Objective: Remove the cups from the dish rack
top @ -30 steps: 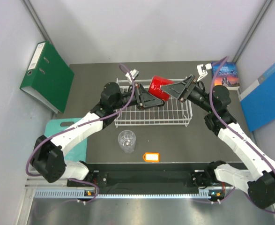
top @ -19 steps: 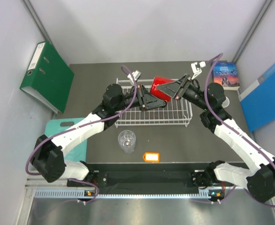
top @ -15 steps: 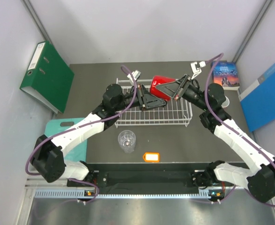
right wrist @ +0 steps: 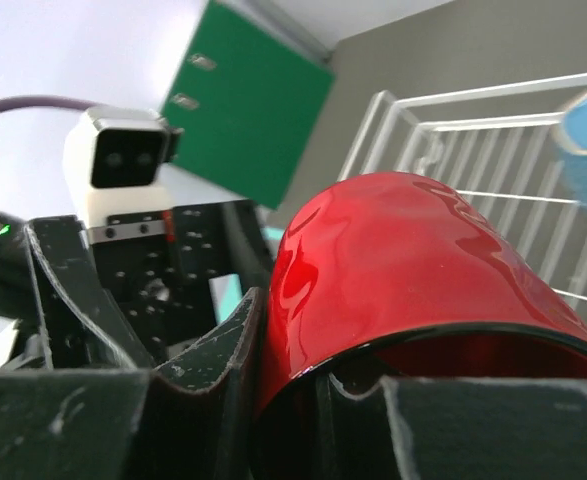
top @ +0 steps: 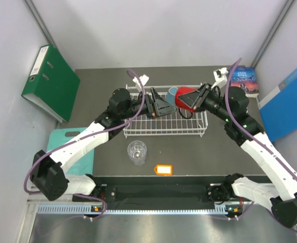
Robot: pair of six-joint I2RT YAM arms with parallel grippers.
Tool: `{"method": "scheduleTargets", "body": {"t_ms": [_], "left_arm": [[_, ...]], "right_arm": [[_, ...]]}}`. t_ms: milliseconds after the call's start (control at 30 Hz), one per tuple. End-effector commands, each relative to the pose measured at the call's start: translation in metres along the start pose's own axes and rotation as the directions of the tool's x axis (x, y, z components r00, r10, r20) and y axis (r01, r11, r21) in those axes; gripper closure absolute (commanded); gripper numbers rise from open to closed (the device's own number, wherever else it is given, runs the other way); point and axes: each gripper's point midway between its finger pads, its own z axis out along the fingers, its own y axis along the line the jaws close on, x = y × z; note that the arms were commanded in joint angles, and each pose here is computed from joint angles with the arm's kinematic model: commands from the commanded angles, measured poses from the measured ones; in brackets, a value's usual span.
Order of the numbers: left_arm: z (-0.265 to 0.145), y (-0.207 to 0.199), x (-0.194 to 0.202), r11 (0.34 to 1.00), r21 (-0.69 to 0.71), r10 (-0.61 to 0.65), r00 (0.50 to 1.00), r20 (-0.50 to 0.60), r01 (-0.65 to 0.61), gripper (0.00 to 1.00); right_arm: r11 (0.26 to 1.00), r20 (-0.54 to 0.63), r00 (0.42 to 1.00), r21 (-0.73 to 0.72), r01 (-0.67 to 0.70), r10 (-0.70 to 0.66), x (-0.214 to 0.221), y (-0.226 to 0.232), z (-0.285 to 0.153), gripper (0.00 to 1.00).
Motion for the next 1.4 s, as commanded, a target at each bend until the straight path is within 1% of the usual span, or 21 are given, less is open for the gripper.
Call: {"method": "scheduleTargets", "body": {"t_ms": [0, 67, 100, 167, 200, 233, 300, 367, 433, 467, 500, 600, 767, 867, 900, 1000, 1067, 1100, 1167, 1200, 1367], "left_arm": [[-0.017, -0.014, -0.030, 0.999, -0.028, 0.021, 0.991, 0.133, -0.017, 0.01], [-0.022, -0.004, -0.034, 0.997, -0.068, -0.027, 0.986, 0.167, 0.039, 0.01], [-0.024, 0.002, -0.036, 0.995, -0.087, -0.037, 0.983, 0.177, 0.054, 0.01], [-0.028, 0.017, -0.037, 0.983, -0.156, -0.060, 0.979, 0.197, 0.092, 0.01], [-0.030, 0.024, -0.037, 0.977, -0.187, -0.068, 0.977, 0.200, 0.106, 0.01], [-0.031, 0.026, -0.038, 0.973, -0.205, -0.065, 0.977, 0.204, 0.108, 0.01], [-0.035, 0.038, -0.033, 0.957, -0.263, -0.073, 0.977, 0.202, 0.126, 0.01], [-0.039, 0.045, -0.031, 0.946, -0.297, -0.073, 0.977, 0.203, 0.132, 0.01], [-0.043, 0.049, -0.032, 0.936, -0.326, -0.062, 0.974, 0.219, 0.133, 0.01], [-0.045, 0.052, -0.031, 0.930, -0.341, -0.058, 0.974, 0.221, 0.133, 0.01], [-0.049, 0.057, -0.031, 0.919, -0.367, -0.055, 0.970, 0.235, 0.141, 0.01], [-0.060, 0.059, -0.032, 0.905, -0.405, -0.028, 0.966, 0.256, 0.133, 0.01], [-0.076, 0.067, -0.035, 0.868, -0.475, 0.008, 0.953, 0.303, 0.144, 0.01], [-0.082, 0.069, -0.034, 0.857, -0.495, 0.016, 0.952, 0.306, 0.144, 0.01], [-0.085, 0.069, -0.034, 0.852, -0.503, 0.018, 0.951, 0.308, 0.147, 0.01], [-0.092, 0.071, -0.033, 0.834, -0.533, 0.039, 0.950, 0.309, 0.139, 0.01], [-0.098, 0.072, -0.033, 0.822, -0.553, 0.056, 0.947, 0.315, 0.136, 0.01], [-0.100, 0.072, -0.034, 0.817, -0.560, 0.062, 0.946, 0.320, 0.135, 0.01], [-0.105, 0.071, -0.033, 0.812, -0.569, 0.070, 0.945, 0.320, 0.132, 0.01], [-0.107, 0.073, -0.033, 0.804, -0.579, 0.076, 0.943, 0.323, 0.133, 0.01], [-0.113, 0.072, -0.033, 0.796, -0.591, 0.085, 0.943, 0.323, 0.130, 0.01]], "right_arm": [[0.978, 0.186, 0.972, 0.176, 0.108, -0.141, -0.060, 0.010, -0.040, 1.00], [0.940, 0.195, 0.964, 0.324, 0.108, -0.178, -0.071, -0.006, -0.055, 1.00], [0.865, 0.163, 0.967, 0.494, 0.092, -0.196, -0.068, -0.041, -0.068, 1.00], [0.765, 0.139, 0.965, 0.638, 0.086, -0.224, -0.070, -0.067, -0.088, 1.00], [0.692, 0.132, 0.960, 0.717, 0.079, -0.245, -0.072, -0.085, -0.098, 1.00], [0.622, 0.082, 0.969, 0.779, 0.082, -0.232, -0.063, -0.103, -0.113, 1.00], [0.550, 0.055, 0.980, 0.833, 0.061, -0.192, -0.052, -0.131, -0.128, 1.00], [0.504, 0.033, 0.992, 0.863, 0.035, -0.125, -0.031, -0.159, -0.138, 1.00], [0.472, 0.070, 0.995, 0.881, -0.025, -0.077, -0.023, -0.177, -0.152, 1.00], [0.436, 0.064, 0.997, 0.899, -0.035, -0.052, -0.011, -0.192, -0.159, 1.00], [0.411, 0.089, 0.995, 0.910, -0.063, -0.044, -0.011, -0.200, -0.168, 1.00], [0.365, 0.113, 0.993, 0.926, -0.098, -0.020, -0.002, -0.220, -0.182, 1.00], [0.305, 0.140, 0.989, 0.941, -0.144, 0.037, 0.010, -0.250, -0.190, 1.00], [0.300, 0.157, 0.987, 0.940, -0.161, 0.038, 0.011, -0.262, -0.184, 1.00], [0.260, 0.187, 0.982, 0.947, -0.188, 0.031, 0.005, -0.272, -0.189, 1.00], [0.215, 0.203, 0.978, 0.954, -0.207, 0.040, 0.005, -0.290, -0.192, 1.00], [0.211, 0.224, 0.974, 0.951, -0.227, 0.040, 0.002, -0.299, -0.191, 1.00], [0.192, 0.230, 0.972, 0.953, -0.236, 0.052, 0.002, -0.307, -0.192, 1.00], [0.183, 0.232, 0.971, 0.954, -0.239, 0.060, -0.001, -0.314, -0.190, 1.00], [0.156, 0.220, 0.973, 0.961, -0.229, 0.073, 0.002, -0.321, -0.190, 1.00], [0.122, 0.213, 0.974, 0.968, -0.221, 0.079, 0.001, -0.337, -0.188, 1.00]]}}
